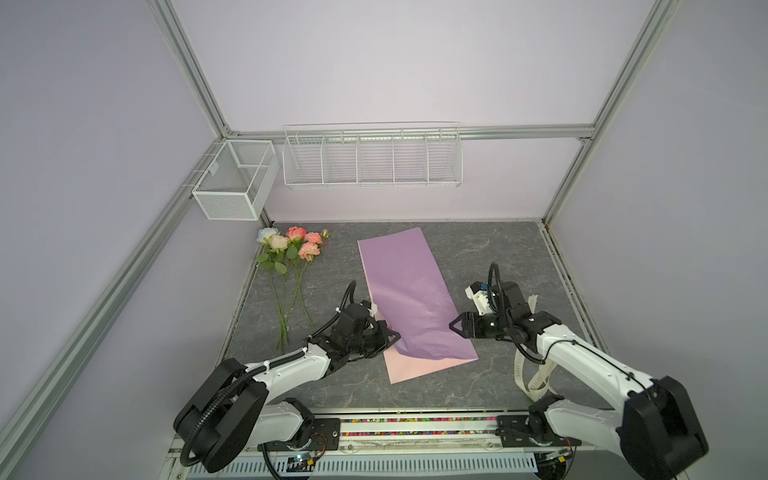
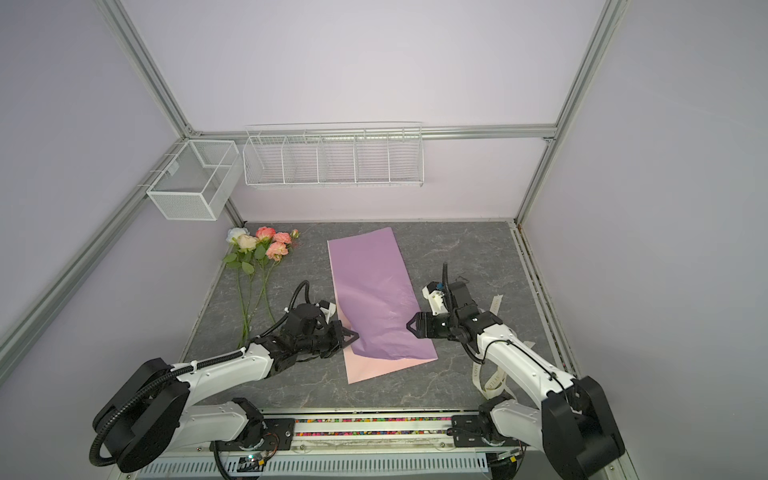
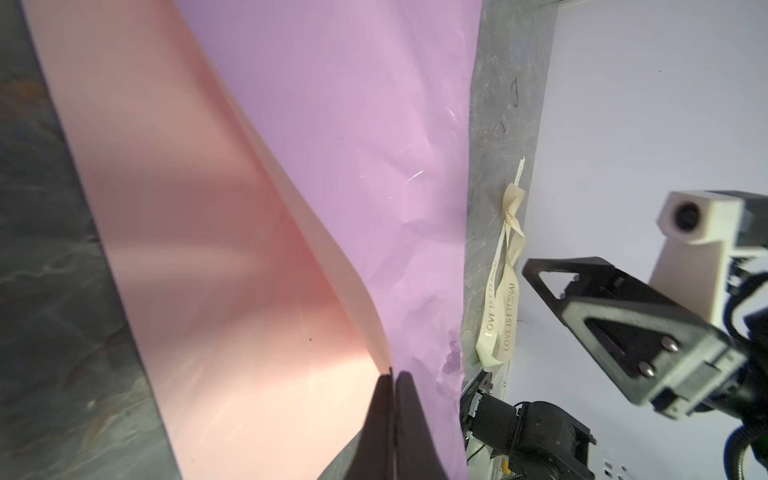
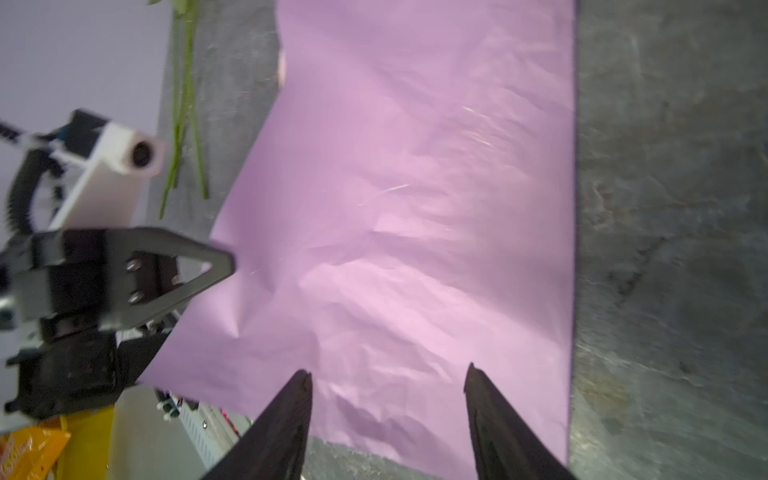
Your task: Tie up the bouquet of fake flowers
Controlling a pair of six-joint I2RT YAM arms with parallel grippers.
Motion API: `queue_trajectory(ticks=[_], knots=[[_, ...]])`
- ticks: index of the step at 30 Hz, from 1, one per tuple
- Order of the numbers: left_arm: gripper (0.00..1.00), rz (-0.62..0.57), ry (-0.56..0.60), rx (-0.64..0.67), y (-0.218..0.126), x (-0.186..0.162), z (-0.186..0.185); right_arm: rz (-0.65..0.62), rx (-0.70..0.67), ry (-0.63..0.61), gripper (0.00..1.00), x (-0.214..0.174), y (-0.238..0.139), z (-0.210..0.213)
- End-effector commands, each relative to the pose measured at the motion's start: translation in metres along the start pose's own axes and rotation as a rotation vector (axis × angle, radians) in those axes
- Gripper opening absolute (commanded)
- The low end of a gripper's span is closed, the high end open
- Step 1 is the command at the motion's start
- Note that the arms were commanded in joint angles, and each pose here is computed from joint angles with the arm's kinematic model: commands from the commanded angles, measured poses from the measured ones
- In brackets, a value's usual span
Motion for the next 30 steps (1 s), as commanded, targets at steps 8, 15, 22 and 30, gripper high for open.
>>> queue_trajectory(ticks=[8,15,22,30], knots=[[0.0,0.003,0.027,-0.049,-0.002,0.004,-0.027,-0.21,0.033,-0.878,0.86,-0.021,-0.005,0.094],[0.0,0.012,0.035,-0.043,-0.003,0.004,-0.031,-0.108,-0.209,-1.108,0.83,-0.016,0.04,0.103],[0.0,0.001,0.035,-0.038,-0.005,0.004,-0.031,-0.081,-0.242,-1.153,0.7,-0.009,0.072,0.106],[0.16,-0.061,0.044,-0.03,-0.016,0.009,-0.037,-0.096,-0.31,-1.095,0.23,-0.004,0.076,0.1]])
Point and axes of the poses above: each gripper's point midway between its finger pads, its own y axis out along the fingers, its own z axis along the line the jaws close on, x = y × z, the point moved 5 cm from there along -y, back along the fingers, and after that the axes turned 11 degrees about -y, right-handed, at the moved point
